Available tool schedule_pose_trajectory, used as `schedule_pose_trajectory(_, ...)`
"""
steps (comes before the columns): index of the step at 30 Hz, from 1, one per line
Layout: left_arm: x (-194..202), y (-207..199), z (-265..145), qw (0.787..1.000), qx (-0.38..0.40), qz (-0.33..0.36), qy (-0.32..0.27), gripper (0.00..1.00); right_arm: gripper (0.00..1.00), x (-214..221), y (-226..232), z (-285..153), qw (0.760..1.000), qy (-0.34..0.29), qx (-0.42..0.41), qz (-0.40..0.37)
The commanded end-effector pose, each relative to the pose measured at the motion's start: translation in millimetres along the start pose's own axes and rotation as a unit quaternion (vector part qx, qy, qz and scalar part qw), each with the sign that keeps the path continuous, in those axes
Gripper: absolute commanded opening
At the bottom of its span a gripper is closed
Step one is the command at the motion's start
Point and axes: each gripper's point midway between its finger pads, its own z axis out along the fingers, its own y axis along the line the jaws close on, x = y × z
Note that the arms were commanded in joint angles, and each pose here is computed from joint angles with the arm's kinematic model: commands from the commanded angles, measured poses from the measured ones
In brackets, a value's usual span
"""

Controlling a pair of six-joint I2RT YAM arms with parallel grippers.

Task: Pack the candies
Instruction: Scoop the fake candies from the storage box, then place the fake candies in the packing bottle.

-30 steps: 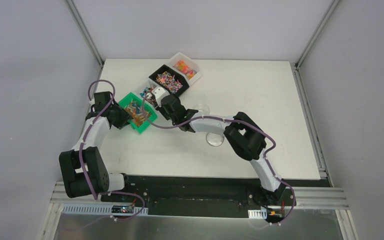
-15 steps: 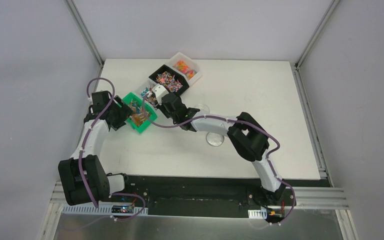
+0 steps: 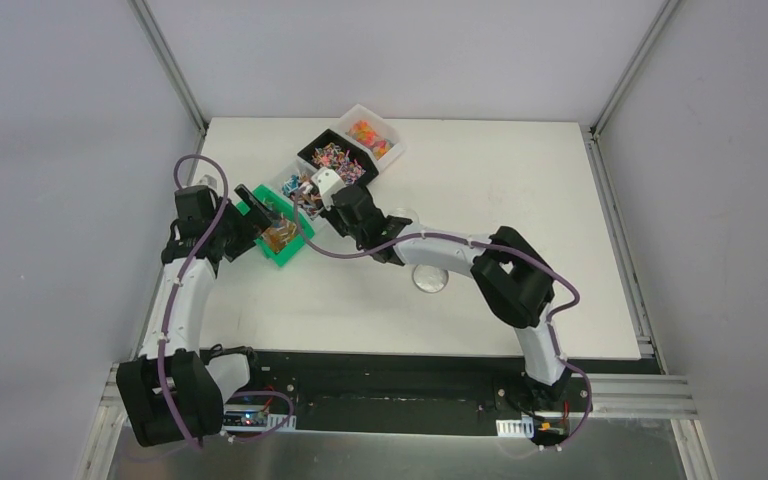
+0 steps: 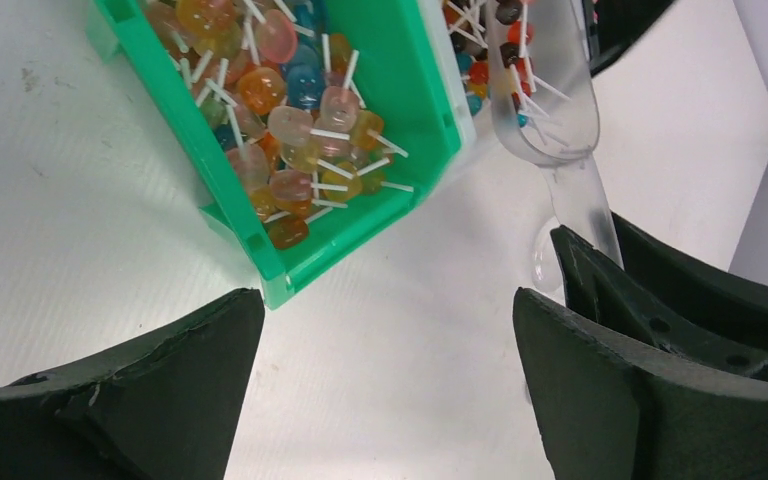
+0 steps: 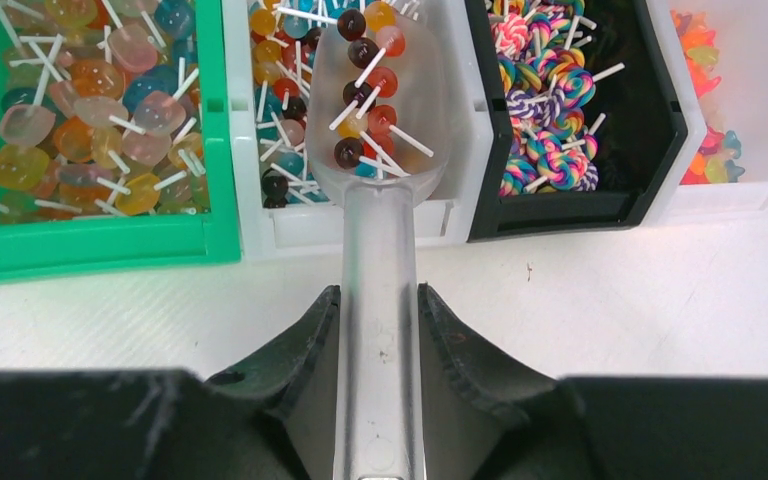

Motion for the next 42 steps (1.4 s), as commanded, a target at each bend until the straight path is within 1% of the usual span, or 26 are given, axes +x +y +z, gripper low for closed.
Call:
schedule_pose_trajectory(1, 5, -21, -16, 0.997, 0.065, 0.047, 0.001, 0.99, 0.00, -68, -17, -31, 0.995, -0.094, 0.003, 0.024)
schedule_pose_trajectory(11, 14, -35, -33, 0.988, 0.097, 0.115, -0.021, 0.97, 0.00, -78, -26, -58, 0.992, -0.125, -0.005, 0.029)
schedule_pose_trajectory(17, 19, -40, -37, 0.986, 0.113, 0.123, -0.018, 0.96, 0.00, -92, -40, -88, 0.986, -0.166, -0.002, 0.034)
schedule_pose_trajectory(24, 27, -44, -43, 0.983, 0.123, 0.137, -0.024, 0.95, 0.00, -97, -70, -128, 0.982, -0.187, 0.022, 0.030)
schedule_pose_trajectory(29, 32, -50, -48, 0.981, 0.135, 0.142, -0.008, 0.95, 0.00, -95, -95, -160, 0.978, -0.199, 0.046, 0.028)
schedule_pose_trajectory(33, 33, -48, -48, 0.980, 0.127, 0.151, -0.011, 0.95, 0.00, -82, -111, -184, 0.981, -0.184, 0.063, 0.012)
schedule_pose_trajectory(37, 35, -48, -45, 0.980, 0.135, 0.149, -0.008, 0.95, 0.00, -57, -125, -201, 0.987, -0.139, 0.079, -0.005)
schedule_pose_trajectory(42, 38, -48, -44, 0.979, 0.138, 0.147, -0.002, 0.95, 0.00, -33, -128, -222, 0.992, -0.096, 0.078, -0.027)
